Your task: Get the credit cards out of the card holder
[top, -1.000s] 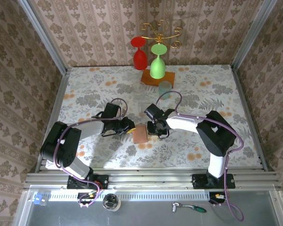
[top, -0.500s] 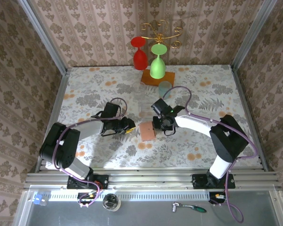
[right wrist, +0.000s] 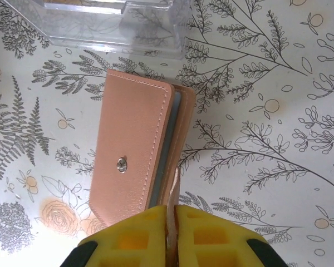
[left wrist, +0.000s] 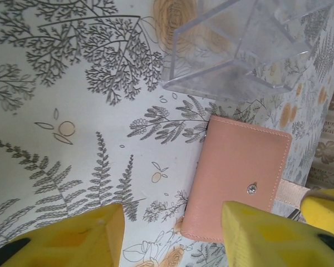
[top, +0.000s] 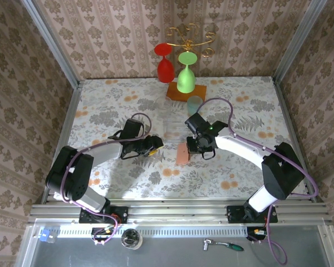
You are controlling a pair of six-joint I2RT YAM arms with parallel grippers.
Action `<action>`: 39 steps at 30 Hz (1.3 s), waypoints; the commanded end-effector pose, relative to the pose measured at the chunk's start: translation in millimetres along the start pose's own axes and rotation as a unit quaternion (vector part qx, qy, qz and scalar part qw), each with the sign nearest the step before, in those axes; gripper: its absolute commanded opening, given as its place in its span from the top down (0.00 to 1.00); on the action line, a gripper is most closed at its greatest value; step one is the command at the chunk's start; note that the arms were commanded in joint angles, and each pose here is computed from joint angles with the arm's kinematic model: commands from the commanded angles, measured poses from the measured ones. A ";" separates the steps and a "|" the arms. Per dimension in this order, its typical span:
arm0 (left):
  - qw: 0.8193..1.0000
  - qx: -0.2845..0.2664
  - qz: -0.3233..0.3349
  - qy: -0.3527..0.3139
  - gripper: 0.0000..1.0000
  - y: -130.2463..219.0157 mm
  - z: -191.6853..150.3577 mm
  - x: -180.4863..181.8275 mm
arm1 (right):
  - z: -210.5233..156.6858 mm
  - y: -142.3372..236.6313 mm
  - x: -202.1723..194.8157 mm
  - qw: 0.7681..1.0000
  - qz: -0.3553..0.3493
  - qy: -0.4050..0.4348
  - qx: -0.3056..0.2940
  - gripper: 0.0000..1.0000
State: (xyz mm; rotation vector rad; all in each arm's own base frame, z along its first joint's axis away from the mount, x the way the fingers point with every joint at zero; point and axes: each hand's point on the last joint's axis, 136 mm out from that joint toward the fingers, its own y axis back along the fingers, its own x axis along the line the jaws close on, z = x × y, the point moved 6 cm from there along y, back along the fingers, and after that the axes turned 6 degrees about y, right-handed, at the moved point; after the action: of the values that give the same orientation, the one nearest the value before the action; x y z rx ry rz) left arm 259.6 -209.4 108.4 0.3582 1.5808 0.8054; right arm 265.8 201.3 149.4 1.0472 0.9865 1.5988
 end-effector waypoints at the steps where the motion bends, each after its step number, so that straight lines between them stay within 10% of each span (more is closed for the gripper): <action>1: 1.000 -0.021 -0.018 -0.011 0.50 8.9 4.8 -16.3 | 3.2 21.3 8.4 1.000 0.015 0.022 -0.007 0.89; 21: 1.000 -0.014 -0.022 -0.003 0.49 17.6 -3.4 -3.2 | 13.6 31.8 57.6 0.996 0.072 0.048 -0.026 0.88; 39: 1.000 -0.017 -0.007 0.000 0.50 7.6 -11.1 -0.4 | -13.1 27.5 -5.6 0.996 -0.070 0.059 -0.007 0.87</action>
State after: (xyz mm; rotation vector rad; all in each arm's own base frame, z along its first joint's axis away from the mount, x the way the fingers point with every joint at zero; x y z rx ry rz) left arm 249.0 -205.9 114.8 0.3286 1.5681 0.8088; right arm 253.1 209.8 175.3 0.9167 1.0470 1.6341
